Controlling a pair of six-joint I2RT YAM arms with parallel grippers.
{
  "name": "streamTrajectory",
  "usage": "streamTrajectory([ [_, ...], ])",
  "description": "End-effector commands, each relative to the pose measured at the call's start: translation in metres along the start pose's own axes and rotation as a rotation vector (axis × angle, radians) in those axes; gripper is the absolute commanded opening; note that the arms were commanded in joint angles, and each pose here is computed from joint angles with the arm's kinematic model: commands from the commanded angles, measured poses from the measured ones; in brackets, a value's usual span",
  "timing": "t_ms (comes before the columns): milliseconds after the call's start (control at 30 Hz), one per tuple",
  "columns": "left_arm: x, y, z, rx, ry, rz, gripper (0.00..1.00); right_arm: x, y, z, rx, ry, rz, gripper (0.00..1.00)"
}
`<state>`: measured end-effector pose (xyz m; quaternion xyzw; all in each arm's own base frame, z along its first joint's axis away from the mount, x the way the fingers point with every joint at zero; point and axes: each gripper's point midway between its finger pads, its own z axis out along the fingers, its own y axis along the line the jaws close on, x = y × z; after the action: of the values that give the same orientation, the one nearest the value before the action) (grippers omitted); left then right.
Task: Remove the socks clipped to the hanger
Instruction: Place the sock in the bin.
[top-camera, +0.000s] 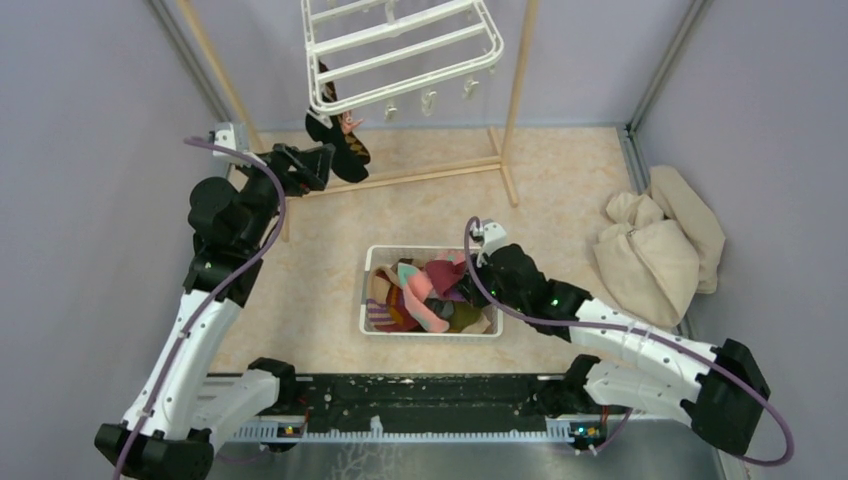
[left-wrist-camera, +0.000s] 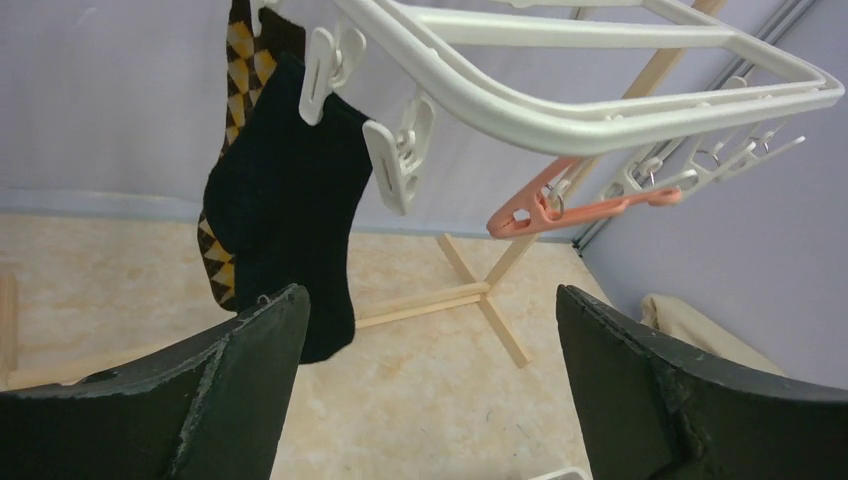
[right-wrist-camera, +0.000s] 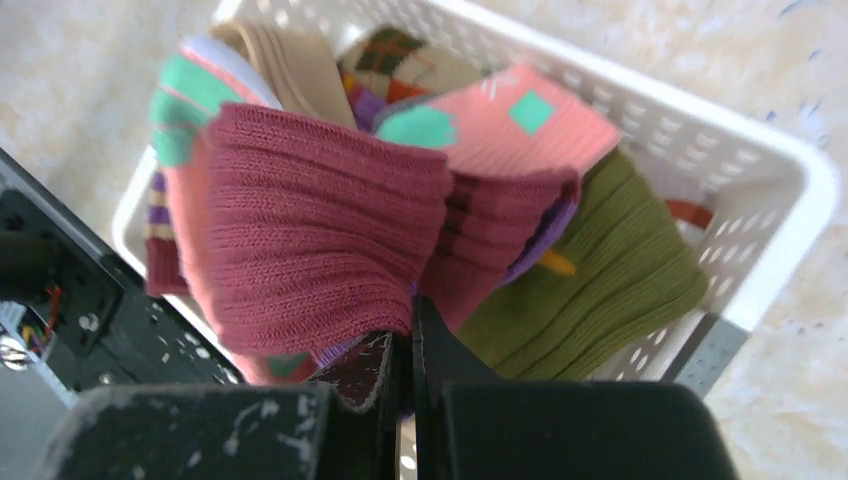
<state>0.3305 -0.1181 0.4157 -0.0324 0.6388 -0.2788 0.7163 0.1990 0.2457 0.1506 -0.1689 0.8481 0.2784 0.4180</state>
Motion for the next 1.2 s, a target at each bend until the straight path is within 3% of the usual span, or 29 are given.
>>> streamTrajectory([
  [0, 0.008, 0.005, -0.016, -0.023, 0.039, 0.013, 0.99, 0.024, 0.008, 0.015, -0.032, 0.037, 0.036, 0.00],
  [300, 0.037, 0.008, -0.047, -0.036, 0.153, -0.027, 0.99, 0.069, 0.011, 0.053, 0.001, 0.158, -0.001, 0.02],
  [367, 0.041, 0.010, -0.055, -0.045, 0.165, -0.027, 0.99, 0.068, 0.011, 0.052, 0.017, 0.167, -0.005, 0.21],
  [500, 0.048, 0.014, -0.068, -0.064, 0.179, -0.024, 0.99, 0.037, 0.014, 0.030, 0.035, 0.106, -0.021, 0.49],
  [667, 0.063, 0.019, -0.076, -0.077, 0.223, -0.035, 0.99, -0.022, 0.022, -0.009, 0.063, 0.018, -0.064, 0.61],
  [833, 0.070, 0.021, -0.080, -0.082, 0.255, -0.039, 0.99, -0.052, 0.040, -0.029, 0.024, 0.020, -0.084, 0.65],
  [1167, 0.066, 0.018, -0.092, -0.080, 0.262, -0.026, 0.99, -0.013, 0.076, 0.003, -0.068, 0.172, -0.138, 0.68],
])
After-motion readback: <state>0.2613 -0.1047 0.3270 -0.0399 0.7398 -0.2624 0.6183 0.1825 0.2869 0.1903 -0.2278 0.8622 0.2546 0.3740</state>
